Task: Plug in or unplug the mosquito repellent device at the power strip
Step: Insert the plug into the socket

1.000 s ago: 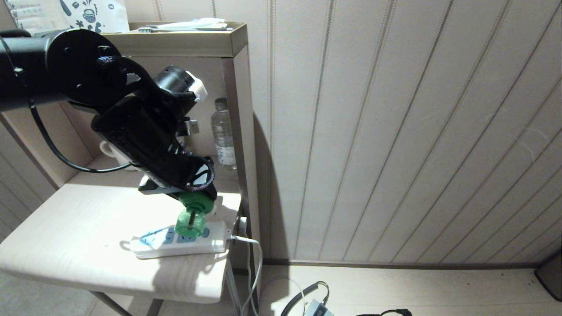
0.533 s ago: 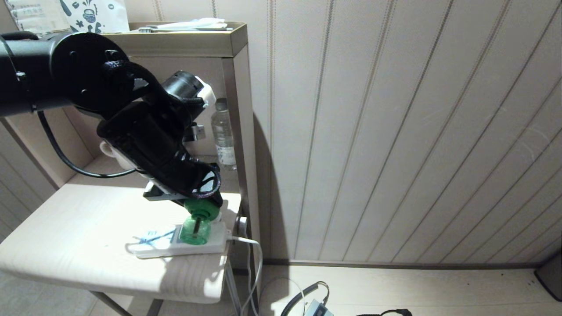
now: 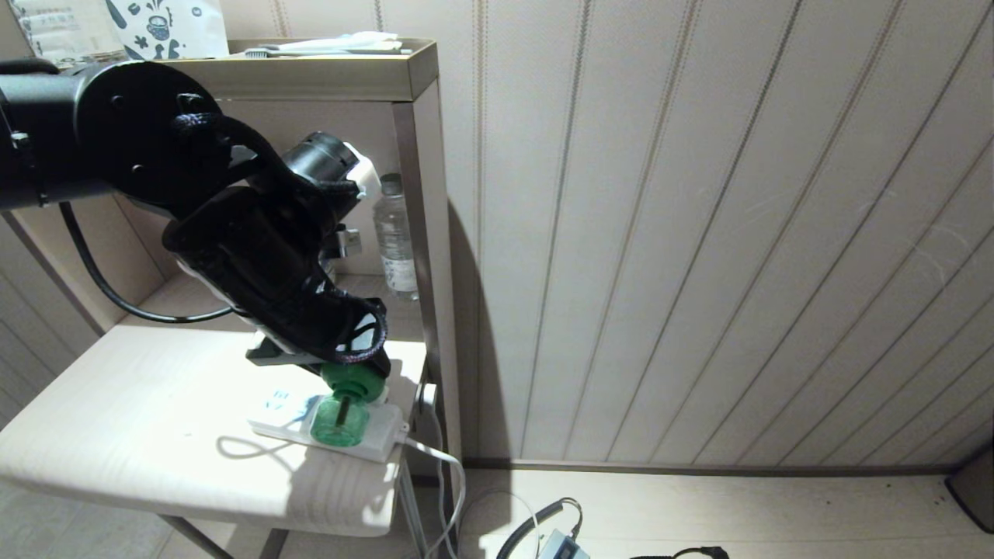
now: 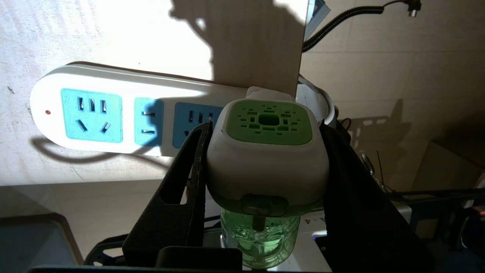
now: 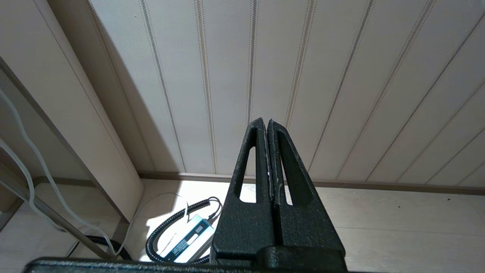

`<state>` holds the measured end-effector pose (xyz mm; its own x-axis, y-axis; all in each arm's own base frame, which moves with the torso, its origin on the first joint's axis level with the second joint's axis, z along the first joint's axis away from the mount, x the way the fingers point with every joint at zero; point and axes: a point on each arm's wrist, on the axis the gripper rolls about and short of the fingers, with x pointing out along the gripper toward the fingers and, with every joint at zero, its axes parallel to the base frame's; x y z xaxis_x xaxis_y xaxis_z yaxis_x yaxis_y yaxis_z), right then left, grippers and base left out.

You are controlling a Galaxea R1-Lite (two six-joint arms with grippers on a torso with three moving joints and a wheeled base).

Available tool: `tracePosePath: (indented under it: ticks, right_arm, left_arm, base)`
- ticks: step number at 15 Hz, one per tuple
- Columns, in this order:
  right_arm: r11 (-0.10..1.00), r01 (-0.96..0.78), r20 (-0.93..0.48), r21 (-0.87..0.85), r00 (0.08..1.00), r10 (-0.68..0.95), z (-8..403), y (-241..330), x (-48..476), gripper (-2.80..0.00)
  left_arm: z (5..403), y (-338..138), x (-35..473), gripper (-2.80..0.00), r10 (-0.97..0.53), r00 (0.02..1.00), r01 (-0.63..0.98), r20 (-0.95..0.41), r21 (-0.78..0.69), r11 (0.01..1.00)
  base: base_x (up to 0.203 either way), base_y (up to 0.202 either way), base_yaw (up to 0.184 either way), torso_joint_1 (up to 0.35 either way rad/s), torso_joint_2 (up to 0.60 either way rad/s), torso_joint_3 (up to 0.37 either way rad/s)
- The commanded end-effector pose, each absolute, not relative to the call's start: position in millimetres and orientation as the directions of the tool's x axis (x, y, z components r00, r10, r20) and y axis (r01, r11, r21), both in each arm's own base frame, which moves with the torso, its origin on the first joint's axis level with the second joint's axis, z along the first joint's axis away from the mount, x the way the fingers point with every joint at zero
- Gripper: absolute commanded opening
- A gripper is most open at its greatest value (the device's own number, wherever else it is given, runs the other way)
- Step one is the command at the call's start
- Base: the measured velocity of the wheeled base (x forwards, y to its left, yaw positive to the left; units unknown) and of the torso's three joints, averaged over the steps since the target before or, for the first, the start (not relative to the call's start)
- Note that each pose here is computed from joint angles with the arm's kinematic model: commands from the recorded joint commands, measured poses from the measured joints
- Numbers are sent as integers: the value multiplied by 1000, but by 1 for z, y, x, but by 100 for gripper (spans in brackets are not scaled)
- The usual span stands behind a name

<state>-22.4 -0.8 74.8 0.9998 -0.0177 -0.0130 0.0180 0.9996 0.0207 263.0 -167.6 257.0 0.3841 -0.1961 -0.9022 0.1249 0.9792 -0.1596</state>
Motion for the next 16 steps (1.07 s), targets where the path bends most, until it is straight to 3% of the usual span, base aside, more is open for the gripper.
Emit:
tracePosePath:
  ticks: [1, 16]
  right_arm:
    - [1000, 19, -14, 21, 1000, -18, 75, -1, -22, -280]
    - [1000, 19, -14, 21, 1000, -18, 75, -1, -22, -280]
  left_arm:
    - [260, -167, 263, -280, -198, 396, 121, -897, -162, 979]
    - [258, -129, 272, -280, -124, 403, 11, -907, -131, 991]
  base:
    - [0, 0, 0, 0, 0, 0]
    - [0, 0, 0, 0, 0, 0]
